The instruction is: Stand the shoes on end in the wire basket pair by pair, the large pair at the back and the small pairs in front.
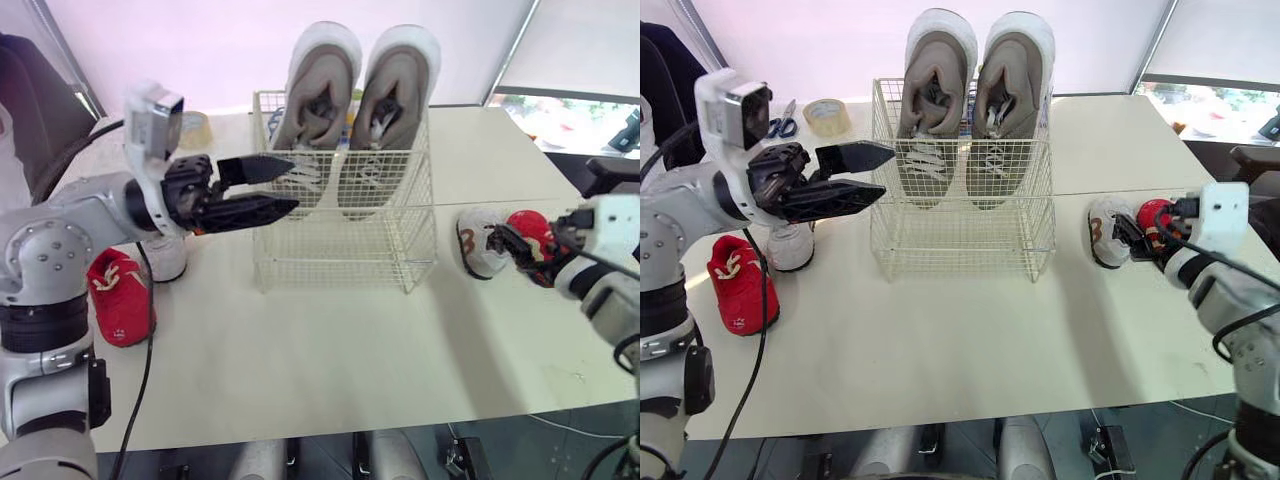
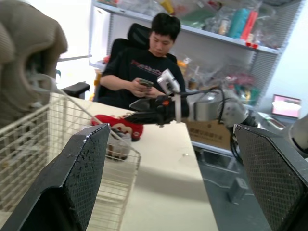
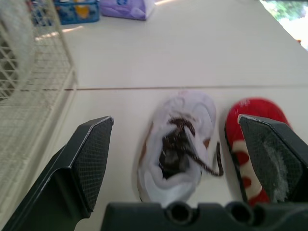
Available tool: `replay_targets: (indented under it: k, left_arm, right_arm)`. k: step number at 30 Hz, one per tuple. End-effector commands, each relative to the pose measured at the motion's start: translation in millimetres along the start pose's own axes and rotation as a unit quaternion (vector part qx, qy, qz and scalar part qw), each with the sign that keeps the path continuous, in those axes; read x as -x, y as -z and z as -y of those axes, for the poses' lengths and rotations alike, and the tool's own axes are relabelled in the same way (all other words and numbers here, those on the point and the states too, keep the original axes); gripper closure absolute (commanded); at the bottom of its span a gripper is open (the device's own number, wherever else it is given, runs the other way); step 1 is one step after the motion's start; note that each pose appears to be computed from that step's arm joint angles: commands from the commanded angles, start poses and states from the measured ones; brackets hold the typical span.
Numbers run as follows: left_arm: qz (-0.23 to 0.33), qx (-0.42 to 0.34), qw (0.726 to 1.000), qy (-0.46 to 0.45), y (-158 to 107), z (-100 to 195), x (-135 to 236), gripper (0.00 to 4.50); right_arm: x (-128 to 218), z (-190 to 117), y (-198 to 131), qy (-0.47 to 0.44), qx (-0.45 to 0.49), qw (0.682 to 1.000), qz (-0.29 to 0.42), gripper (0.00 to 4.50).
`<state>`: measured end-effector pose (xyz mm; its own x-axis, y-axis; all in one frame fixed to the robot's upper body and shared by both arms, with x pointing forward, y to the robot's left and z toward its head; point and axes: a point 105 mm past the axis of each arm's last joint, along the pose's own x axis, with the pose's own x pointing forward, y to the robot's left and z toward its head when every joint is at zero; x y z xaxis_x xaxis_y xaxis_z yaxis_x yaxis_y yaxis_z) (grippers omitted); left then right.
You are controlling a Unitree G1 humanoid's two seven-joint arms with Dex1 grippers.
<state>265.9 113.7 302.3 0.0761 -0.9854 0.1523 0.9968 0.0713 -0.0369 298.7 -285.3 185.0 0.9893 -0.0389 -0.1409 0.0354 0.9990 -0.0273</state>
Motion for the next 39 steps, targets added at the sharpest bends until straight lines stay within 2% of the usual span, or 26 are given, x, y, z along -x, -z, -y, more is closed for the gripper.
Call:
replay_targets:
  k: [1,10,27,28,29,35,37,39]
  left_arm:
    - [-0.002,-0.019,1.000,0.019,-8.2,5.8,-2.0,0.27]
    - [-0.018,-0.018,1.000,0.015,-0.1,6.0,-1.1,0.27]
    - [-0.021,-0.025,0.999,-0.004,5.0,7.8,2.6,0.27]
    - [-0.021,-0.025,0.999,-0.005,5.4,7.8,2.9,0.20]
    - [-0.022,-0.025,0.999,-0.006,5.8,7.9,3.2,0.20]
    - [-0.027,-0.024,0.999,-0.021,10.6,2.9,5.8,0.20]
    - [-0.028,-0.024,0.999,-0.025,11.9,0.7,6.7,0.20]
    - [-0.026,-0.025,0.999,-0.028,11.5,-1.2,7.1,0.20]
  right_arm:
    - [-2.0,-1.3,10.4,0.013,-0.005,1.000,0.016,0.00]
    - [-17.3,-8.2,37.1,0.006,-0.024,1.000,0.000,0.00]
    - [-48.6,1.8,52.1,0.023,-0.026,0.999,-0.017,0.00]
    - [-49.4,1.8,53.1,0.022,-0.029,0.999,-0.019,0.56]
    - [-50.1,1.7,54.1,0.022,-0.032,0.999,-0.021,0.82]
    - [-51.1,-0.8,54.0,0.015,-0.031,0.999,-0.020,3.74]
    - [-49.4,1.8,49.4,0.018,-0.030,0.999,-0.014,4.27]
    - [-47.6,5.5,41.7,0.025,-0.030,0.999,-0.001,4.29]
